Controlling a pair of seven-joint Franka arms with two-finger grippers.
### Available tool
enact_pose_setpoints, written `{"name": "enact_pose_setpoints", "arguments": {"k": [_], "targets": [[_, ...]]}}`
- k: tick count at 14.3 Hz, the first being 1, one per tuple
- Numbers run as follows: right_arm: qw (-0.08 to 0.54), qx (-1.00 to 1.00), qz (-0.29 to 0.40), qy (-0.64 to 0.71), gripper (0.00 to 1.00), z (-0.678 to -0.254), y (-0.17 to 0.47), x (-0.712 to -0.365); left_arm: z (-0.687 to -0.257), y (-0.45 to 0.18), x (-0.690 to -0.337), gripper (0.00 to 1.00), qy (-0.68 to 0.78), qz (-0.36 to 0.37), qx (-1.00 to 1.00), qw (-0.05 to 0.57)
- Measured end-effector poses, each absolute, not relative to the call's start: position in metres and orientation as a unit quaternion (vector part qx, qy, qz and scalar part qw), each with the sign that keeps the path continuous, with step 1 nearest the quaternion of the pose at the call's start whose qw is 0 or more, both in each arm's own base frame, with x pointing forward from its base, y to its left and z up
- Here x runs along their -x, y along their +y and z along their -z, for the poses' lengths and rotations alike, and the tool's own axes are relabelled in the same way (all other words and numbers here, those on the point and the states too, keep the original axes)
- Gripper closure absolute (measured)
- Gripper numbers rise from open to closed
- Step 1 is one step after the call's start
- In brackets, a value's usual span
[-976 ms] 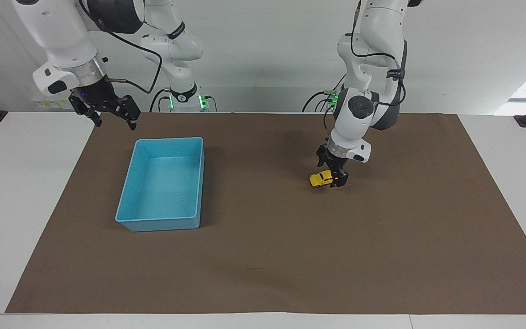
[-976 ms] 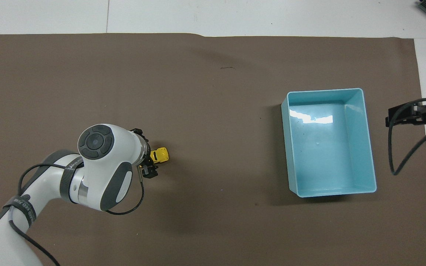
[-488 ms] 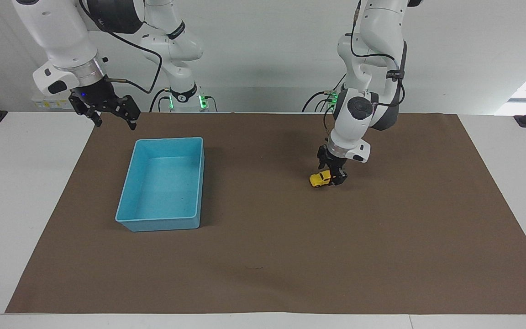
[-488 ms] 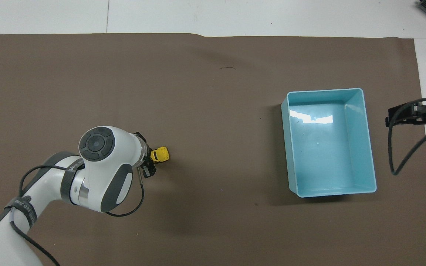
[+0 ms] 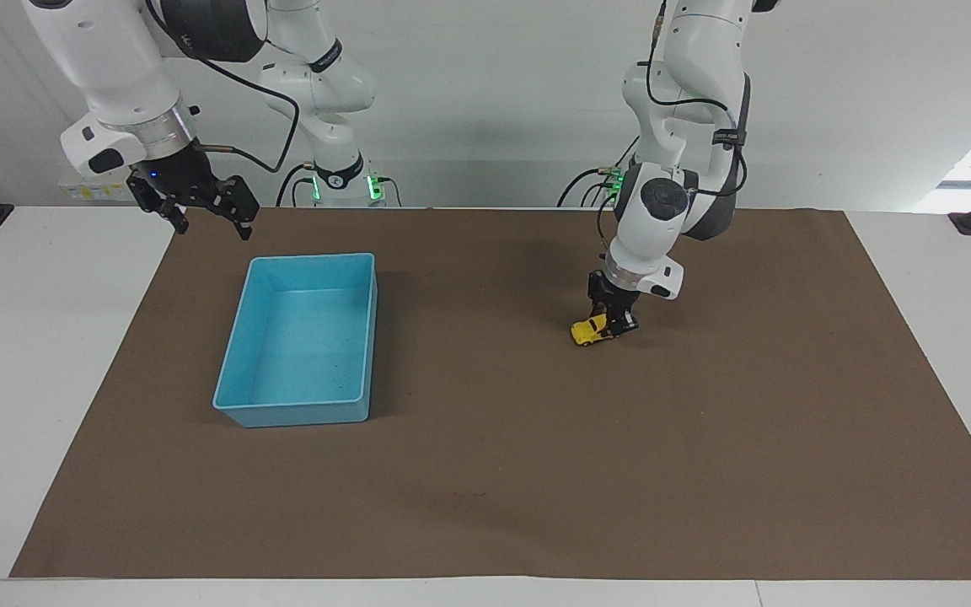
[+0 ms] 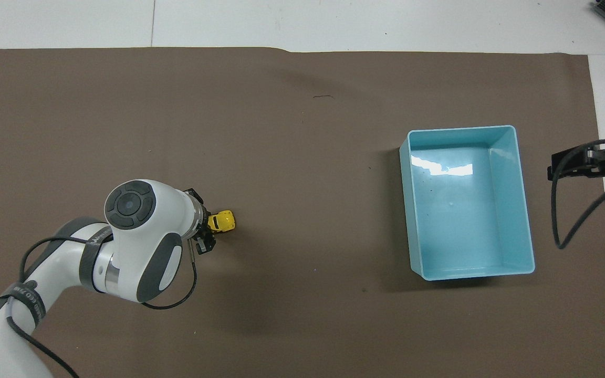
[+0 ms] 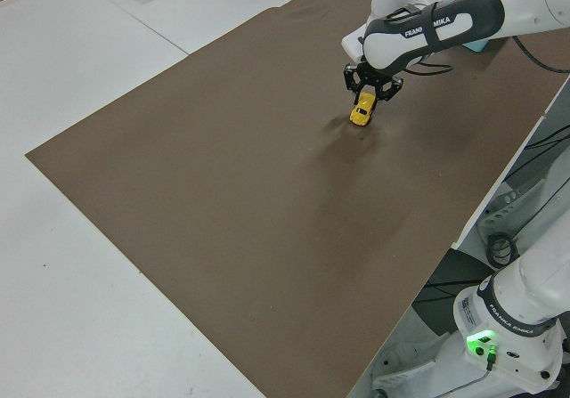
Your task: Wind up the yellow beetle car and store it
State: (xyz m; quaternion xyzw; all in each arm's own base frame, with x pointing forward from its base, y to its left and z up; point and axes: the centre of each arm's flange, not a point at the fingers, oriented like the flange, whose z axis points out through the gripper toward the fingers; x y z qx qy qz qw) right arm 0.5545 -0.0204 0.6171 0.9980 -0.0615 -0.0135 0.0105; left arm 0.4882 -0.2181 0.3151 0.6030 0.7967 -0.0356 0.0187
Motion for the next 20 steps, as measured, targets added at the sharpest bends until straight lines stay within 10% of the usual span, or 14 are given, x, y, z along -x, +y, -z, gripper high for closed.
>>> {"name": "enact_pose_setpoints", "arguments": {"k": [17, 20], "targets": [[0.011, -0.998, 0.013, -0.062, 0.00, -0.617, -0.020, -0.554, -0.315, -0.132, -0.498, 0.57, 0.777, 0.040, -0.628, 0.012], [0.011, -0.998, 0.013, -0.062, 0.00, -0.617, -0.020, -0.554, -0.314, -0.126, -0.506, 0.30, 0.775, 0.040, -0.631, 0.011]]}}
